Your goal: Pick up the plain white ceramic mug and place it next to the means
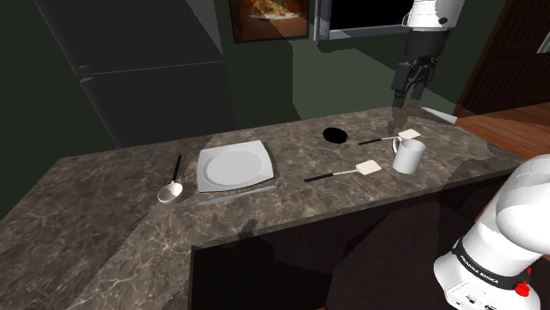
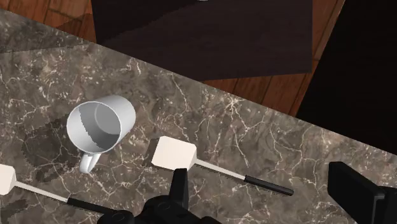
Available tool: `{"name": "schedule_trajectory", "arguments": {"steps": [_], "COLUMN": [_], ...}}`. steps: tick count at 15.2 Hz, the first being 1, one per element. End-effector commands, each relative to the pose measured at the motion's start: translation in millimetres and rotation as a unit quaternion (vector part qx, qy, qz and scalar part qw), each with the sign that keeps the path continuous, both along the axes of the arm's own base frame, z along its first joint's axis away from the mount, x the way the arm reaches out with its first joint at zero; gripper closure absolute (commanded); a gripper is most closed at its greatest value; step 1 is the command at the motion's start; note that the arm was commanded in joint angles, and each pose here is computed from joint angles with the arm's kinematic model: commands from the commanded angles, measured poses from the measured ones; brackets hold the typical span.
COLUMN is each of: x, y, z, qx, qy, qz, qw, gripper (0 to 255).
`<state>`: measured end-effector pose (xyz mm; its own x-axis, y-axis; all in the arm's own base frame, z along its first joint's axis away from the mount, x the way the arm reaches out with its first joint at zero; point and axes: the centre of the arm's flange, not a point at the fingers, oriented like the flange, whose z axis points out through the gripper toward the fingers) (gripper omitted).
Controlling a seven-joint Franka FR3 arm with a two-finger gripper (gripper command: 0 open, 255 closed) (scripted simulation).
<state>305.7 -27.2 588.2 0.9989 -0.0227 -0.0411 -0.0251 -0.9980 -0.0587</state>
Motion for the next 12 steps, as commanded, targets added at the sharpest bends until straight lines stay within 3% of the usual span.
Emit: {"name": "schedule_trajectory", "arguments": {"steps": [1,12], "x": [0,0], "y": [0,-76], "z": [0,-119], "qx": [0.000,-0.021], "qy": [0.000,-0.021], "qz": [0.000,-0.074], "qw": [1.0000,0.9968], "gripper": [0,0]}}
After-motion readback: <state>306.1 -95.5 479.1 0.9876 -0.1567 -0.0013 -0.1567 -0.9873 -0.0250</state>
